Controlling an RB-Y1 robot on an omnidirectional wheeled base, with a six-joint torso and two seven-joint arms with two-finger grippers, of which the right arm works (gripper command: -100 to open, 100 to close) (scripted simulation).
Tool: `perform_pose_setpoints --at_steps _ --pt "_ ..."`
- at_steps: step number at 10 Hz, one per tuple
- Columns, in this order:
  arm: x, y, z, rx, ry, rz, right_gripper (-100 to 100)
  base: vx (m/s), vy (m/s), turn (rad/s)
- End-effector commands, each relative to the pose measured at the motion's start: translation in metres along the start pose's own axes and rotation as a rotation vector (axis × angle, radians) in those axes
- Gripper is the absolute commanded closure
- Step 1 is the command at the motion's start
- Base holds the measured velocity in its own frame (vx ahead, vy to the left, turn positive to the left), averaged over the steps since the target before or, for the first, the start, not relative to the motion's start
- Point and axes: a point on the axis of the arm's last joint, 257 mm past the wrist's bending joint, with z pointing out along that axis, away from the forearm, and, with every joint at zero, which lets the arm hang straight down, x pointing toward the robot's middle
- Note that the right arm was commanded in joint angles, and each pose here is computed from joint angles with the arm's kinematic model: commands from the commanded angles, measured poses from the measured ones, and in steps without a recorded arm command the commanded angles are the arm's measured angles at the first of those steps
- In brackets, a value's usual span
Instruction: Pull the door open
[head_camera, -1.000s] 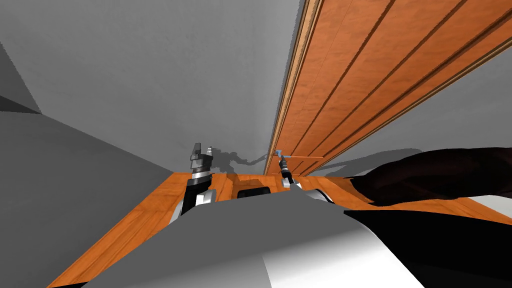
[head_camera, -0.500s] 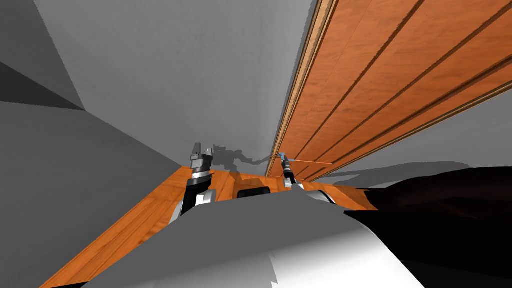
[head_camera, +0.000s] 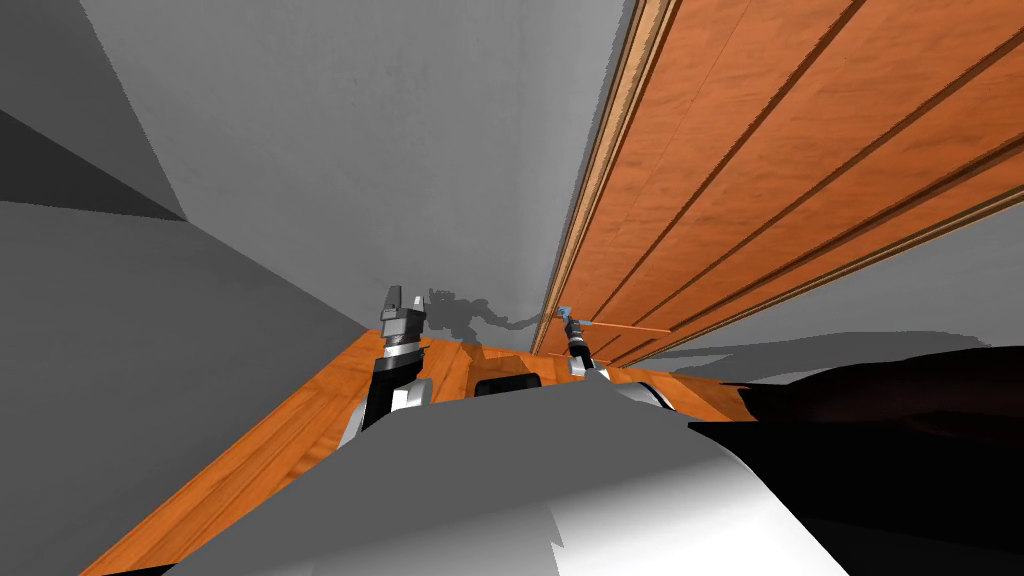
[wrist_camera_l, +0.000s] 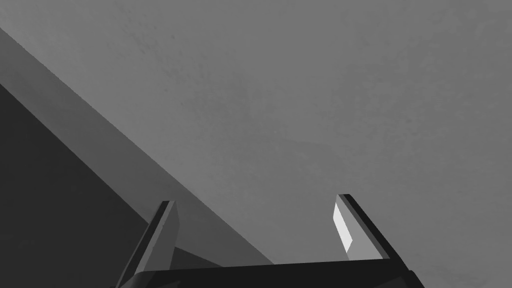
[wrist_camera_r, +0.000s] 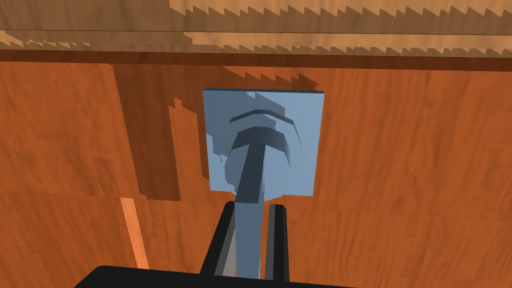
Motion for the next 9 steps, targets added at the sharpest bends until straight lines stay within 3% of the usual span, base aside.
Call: perform_pose_setpoints --at_steps 1,4,9 --pt "0.002 0.001 0.0003 -0.002 0.002 0.001 100 0.000 0.000 0.000" --pt "-0.003 0.000 -0.0025 0.000 0.013 -0.001 100 -0.041 0.002 0.044" --pt "-0.011 0.001 -0.0098 0.001 0.055 -0.004 100 -0.193 -0.016 0.118"
